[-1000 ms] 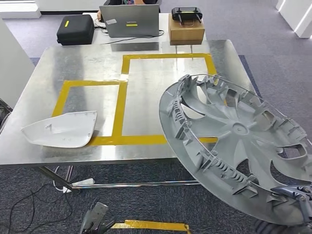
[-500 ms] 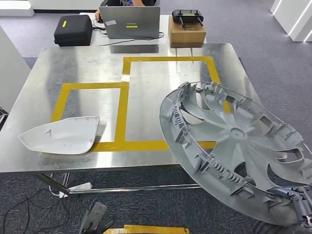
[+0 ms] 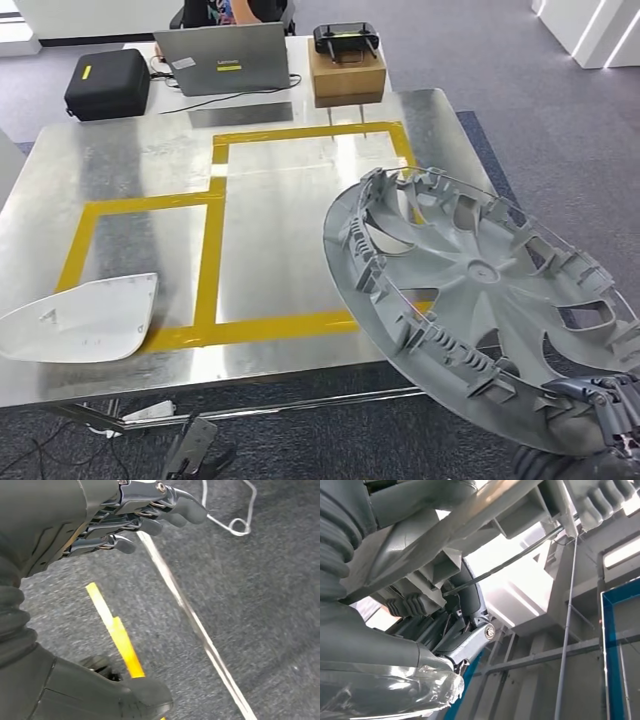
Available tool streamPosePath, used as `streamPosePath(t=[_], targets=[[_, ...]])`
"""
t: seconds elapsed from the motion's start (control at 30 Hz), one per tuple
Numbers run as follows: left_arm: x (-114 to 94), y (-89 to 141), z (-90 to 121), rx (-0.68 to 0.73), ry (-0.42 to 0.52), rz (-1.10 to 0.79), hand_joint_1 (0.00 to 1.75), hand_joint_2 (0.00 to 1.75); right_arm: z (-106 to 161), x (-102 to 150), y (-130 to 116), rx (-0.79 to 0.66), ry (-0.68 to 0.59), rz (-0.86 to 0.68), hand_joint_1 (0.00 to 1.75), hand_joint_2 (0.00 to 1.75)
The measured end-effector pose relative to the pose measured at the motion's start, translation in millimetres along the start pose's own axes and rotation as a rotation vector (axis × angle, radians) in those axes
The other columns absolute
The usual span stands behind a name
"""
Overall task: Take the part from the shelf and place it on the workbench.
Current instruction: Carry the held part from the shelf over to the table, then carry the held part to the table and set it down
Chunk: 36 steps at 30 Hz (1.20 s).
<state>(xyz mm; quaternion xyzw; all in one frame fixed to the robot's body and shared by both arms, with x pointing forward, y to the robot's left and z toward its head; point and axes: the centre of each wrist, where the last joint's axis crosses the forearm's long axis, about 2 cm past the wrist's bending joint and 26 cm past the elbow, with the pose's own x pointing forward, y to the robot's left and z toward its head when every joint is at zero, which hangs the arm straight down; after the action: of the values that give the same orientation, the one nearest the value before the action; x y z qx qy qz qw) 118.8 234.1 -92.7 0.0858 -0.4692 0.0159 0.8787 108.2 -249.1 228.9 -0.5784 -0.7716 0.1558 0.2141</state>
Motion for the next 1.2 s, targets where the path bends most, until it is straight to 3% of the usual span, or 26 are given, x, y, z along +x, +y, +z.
streamPosePath(t=[1.2], targets=[[2.3,7.6,-3.9,0.142,0.063,0.002,0.0,1.75,53.7,-9.7,30.6,0.243,0.133,-0.011,1.75,1.75]])
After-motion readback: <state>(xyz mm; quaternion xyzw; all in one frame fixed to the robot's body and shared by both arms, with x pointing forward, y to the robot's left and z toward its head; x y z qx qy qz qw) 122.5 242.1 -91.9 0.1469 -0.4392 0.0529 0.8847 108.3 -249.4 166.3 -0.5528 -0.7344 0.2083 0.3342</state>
